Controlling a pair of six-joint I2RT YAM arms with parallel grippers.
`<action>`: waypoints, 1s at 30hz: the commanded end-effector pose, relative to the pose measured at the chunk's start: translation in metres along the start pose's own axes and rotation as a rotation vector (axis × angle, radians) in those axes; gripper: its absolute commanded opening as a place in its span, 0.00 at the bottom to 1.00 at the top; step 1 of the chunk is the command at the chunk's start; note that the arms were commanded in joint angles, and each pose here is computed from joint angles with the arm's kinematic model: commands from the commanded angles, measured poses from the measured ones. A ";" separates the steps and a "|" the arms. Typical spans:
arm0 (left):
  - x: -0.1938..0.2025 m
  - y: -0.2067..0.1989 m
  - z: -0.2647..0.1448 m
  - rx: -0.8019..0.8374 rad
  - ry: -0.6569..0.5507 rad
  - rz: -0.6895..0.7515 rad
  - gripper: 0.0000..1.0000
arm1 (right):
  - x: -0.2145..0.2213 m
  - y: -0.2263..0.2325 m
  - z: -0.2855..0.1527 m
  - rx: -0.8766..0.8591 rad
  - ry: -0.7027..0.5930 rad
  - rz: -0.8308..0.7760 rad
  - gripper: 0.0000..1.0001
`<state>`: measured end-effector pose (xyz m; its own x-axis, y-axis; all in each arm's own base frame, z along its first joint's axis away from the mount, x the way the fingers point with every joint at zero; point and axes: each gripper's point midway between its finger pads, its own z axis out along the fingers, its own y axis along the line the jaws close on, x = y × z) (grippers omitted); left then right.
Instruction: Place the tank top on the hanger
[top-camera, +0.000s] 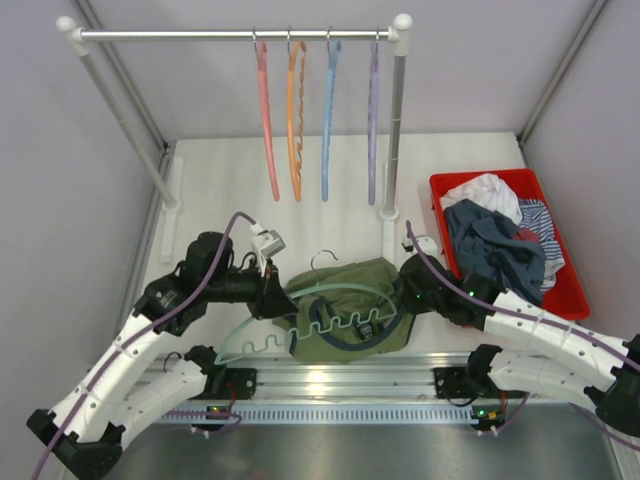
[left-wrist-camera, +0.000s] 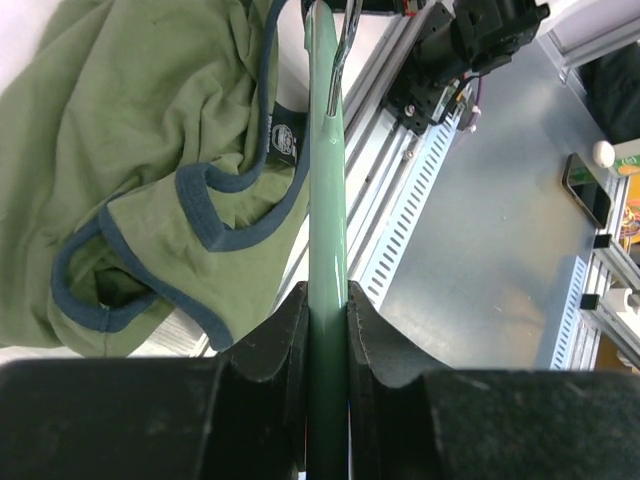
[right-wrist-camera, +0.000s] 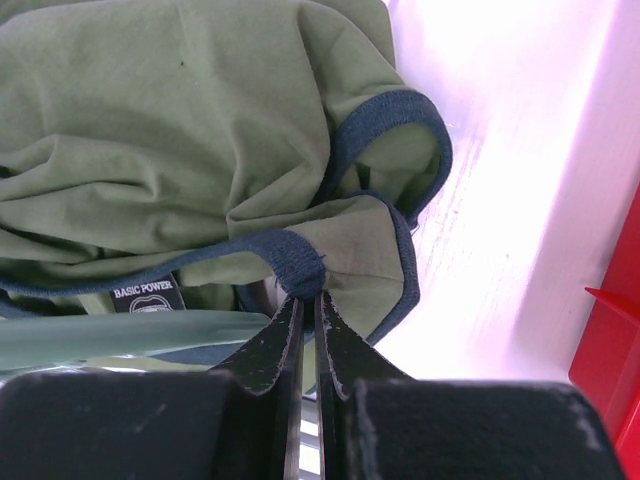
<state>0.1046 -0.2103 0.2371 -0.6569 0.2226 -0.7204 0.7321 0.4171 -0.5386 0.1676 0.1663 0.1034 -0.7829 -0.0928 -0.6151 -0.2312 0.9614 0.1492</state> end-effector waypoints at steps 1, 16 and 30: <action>-0.019 -0.005 0.007 0.015 -0.070 0.056 0.00 | -0.028 0.007 -0.012 -0.018 -0.078 0.015 0.00; -0.035 -0.008 0.050 0.012 -0.093 0.174 0.00 | -0.038 0.015 -0.030 -0.072 -0.088 0.001 0.00; -0.037 -0.002 0.082 0.080 -0.170 0.247 0.00 | -0.058 0.028 -0.046 -0.120 -0.124 -0.008 0.00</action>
<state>0.1331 -0.2743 0.1990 -0.5323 0.2625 -0.8048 0.8239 0.3789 -0.4214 0.1724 0.1790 0.1518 -0.7392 -0.0767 -0.6691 -0.2870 0.9347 0.2099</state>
